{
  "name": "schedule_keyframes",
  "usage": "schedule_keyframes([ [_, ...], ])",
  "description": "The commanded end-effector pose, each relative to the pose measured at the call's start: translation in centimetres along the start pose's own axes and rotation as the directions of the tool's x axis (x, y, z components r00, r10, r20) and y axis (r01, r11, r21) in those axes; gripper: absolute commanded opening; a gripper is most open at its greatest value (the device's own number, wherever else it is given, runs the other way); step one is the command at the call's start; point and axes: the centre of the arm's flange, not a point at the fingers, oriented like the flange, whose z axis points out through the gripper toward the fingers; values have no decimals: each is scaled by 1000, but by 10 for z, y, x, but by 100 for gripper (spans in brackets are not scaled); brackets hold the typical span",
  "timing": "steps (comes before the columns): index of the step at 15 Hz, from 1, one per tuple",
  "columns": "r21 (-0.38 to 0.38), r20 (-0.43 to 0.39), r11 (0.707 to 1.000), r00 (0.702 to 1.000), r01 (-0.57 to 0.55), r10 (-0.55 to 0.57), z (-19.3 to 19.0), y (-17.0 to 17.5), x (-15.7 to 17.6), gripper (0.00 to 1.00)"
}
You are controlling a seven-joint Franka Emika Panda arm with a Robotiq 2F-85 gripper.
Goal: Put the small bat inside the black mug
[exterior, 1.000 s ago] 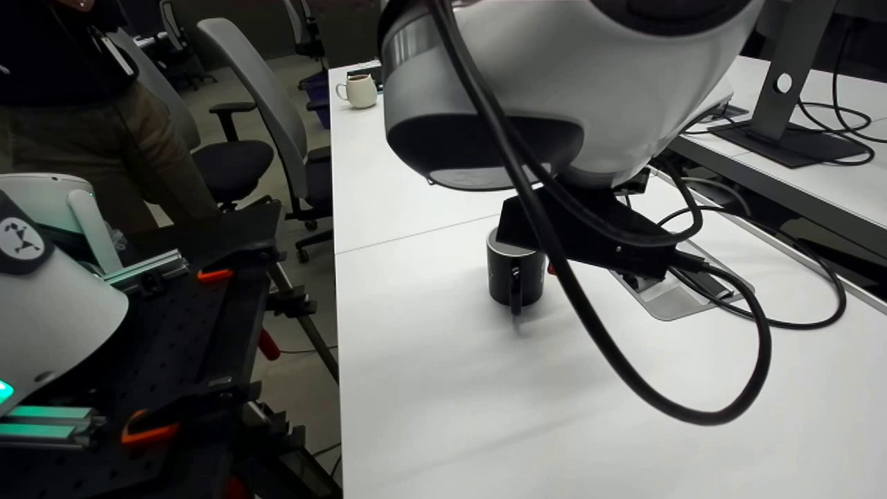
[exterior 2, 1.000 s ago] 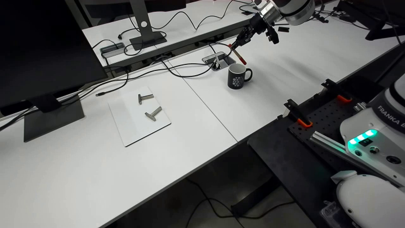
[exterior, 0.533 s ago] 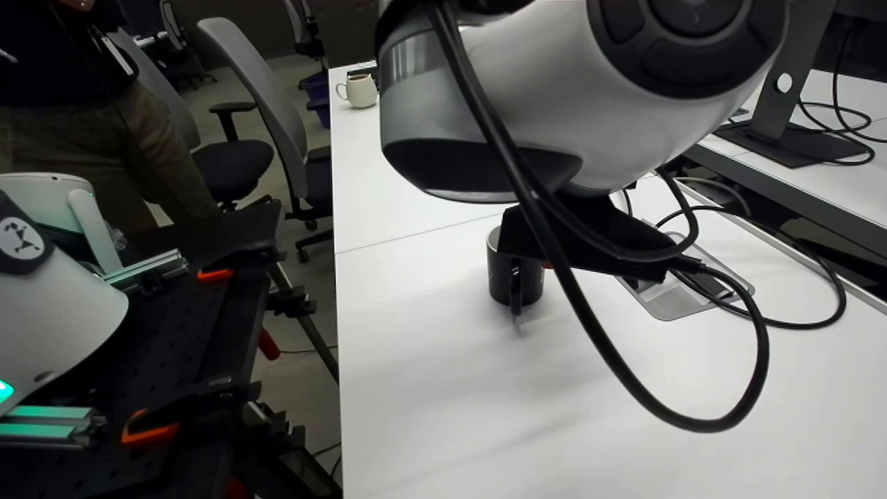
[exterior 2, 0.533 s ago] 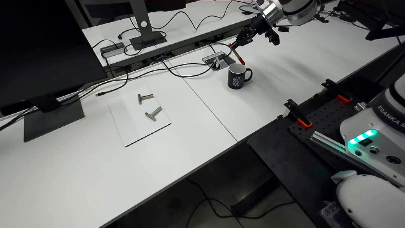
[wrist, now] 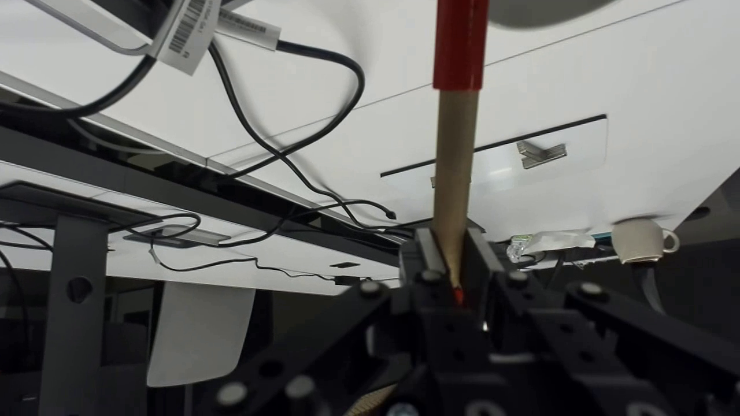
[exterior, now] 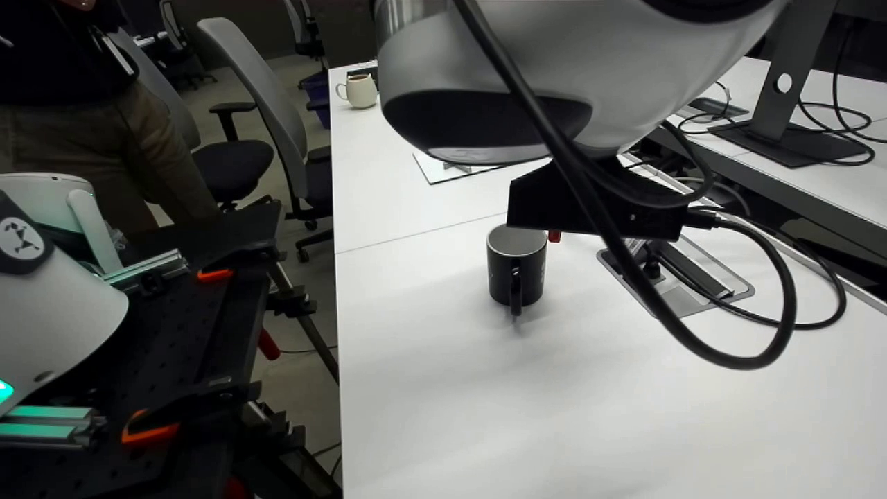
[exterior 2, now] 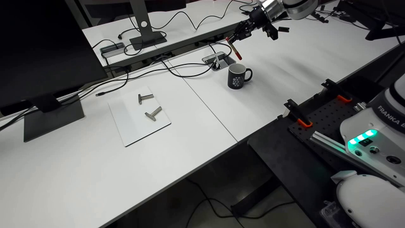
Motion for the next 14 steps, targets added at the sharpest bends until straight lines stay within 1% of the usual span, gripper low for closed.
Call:
schedule_keyframes([
  [1, 52, -59, 999, 998, 14, -11, -5, -12, 0, 3],
  [4, 88, -87, 996, 996, 23, -15, -2, -25, 0, 3],
  [8, 112, -108, 993, 994, 33, -21, 1, -41, 0, 3],
  [11, 123, -112, 992, 994, 25, -11, 6, -43, -2, 3],
  [14, 118, -107, 993, 994, 18, -6, 10, -43, 1, 3],
])
